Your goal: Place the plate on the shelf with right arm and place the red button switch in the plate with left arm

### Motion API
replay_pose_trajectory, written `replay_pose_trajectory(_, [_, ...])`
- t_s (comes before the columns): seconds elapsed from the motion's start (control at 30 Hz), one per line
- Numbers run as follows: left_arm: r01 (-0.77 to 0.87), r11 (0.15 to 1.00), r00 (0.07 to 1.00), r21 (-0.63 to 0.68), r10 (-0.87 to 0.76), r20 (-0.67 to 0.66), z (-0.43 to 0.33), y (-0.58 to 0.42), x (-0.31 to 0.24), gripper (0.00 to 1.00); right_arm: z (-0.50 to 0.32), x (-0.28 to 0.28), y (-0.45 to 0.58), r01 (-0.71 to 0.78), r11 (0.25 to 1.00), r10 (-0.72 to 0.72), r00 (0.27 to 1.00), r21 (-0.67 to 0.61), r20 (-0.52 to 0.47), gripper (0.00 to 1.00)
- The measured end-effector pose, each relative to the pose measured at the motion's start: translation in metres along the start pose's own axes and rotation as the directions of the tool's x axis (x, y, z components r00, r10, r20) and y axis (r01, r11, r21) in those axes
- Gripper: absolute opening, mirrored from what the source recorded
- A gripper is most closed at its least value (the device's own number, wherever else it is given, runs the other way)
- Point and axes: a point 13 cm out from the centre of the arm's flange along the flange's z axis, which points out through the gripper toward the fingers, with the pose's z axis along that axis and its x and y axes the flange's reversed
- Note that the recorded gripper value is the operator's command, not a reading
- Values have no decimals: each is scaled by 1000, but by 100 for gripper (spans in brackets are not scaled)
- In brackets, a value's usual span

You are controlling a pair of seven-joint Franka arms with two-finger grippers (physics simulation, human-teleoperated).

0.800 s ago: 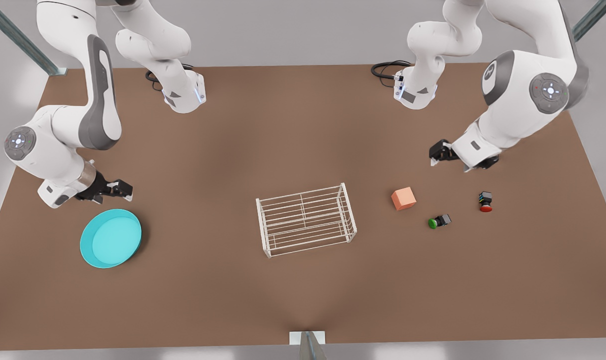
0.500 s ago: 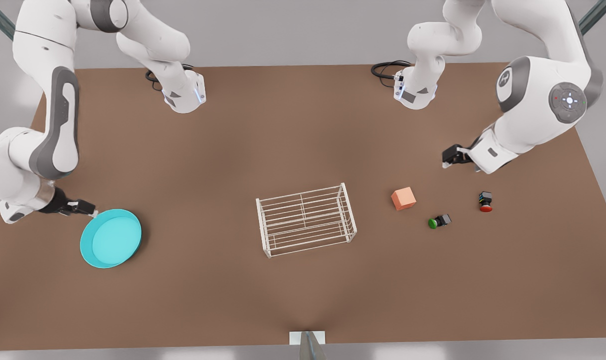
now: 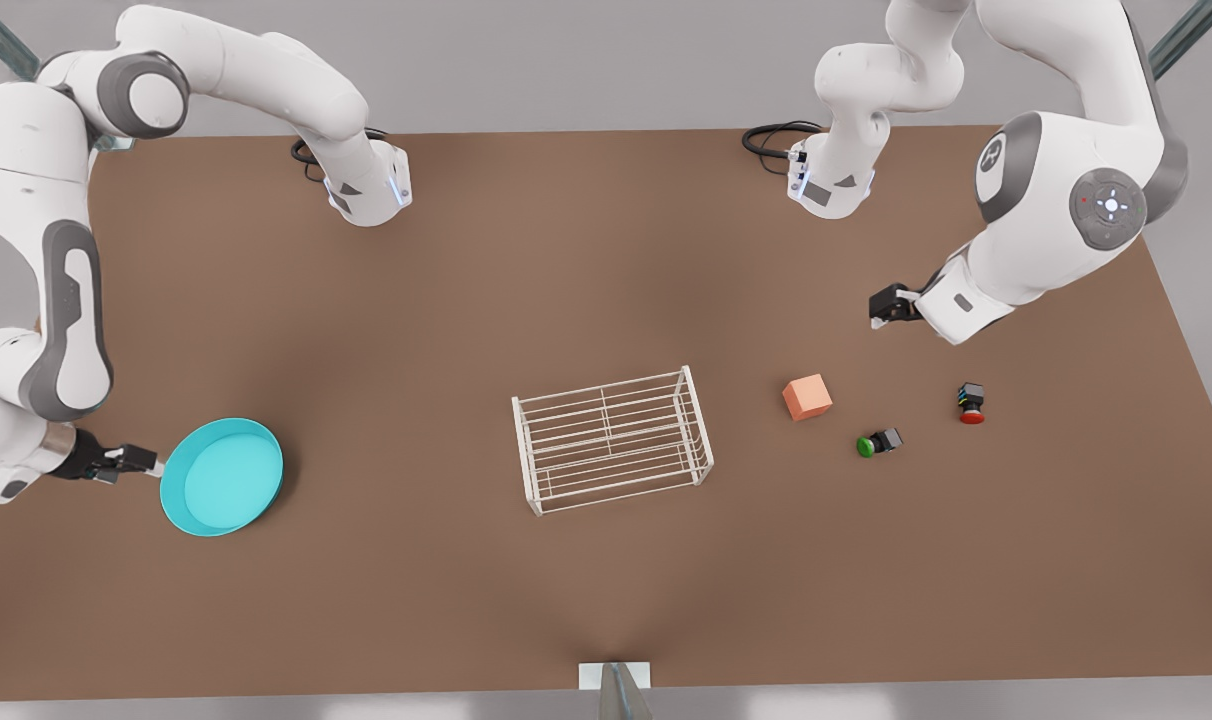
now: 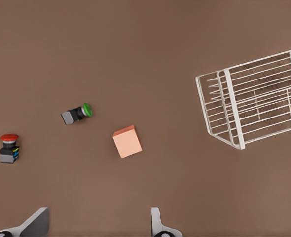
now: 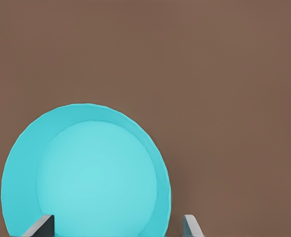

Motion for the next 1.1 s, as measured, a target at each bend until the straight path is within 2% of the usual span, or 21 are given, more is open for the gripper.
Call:
replay_pose_trajectory(0.27, [30, 999, 1000, -12, -30, -4, 2, 14, -1, 100, 57, 14, -26, 12, 1000, -13, 999, -24, -37, 95])
replay_pose_trajectory(0.5, [29, 999, 1000, -15, -29, -4, 3, 11, -1, 100, 94, 20, -31, 15, 998, -18, 998, -57, -57, 87])
replay_pose_trajectory(0.53, [28, 999, 1000, -16, -28, -4, 3, 10, -1, 100, 96, 20, -31, 15, 998, -19, 998, -58, -58, 85])
replay_pose_trajectory(0.6, [29, 999, 1000, -16, -29, -4, 3, 10, -1, 100, 97, 20, -31, 17, 998, -21, 998, -60, -58, 73])
replay_pose_trajectory(0.7, [32, 999, 999, -16, -32, -4, 3, 10, -1, 100, 99, 21, -30, 19, 998, -23, 998, -64, -61, 65])
replay_pose_trajectory(0.83, [36, 999, 999, -16, -36, -4, 3, 12, -1, 100, 104, 22, -35, 15, 998, -19, 998, -65, -61, 64])
replay_pose_trajectory(1.1, [48, 998, 998, -31, -49, -28, 11, 15, 5, 100, 106, 20, -35, 2, 997, -7, 998, -83, -56, 36])
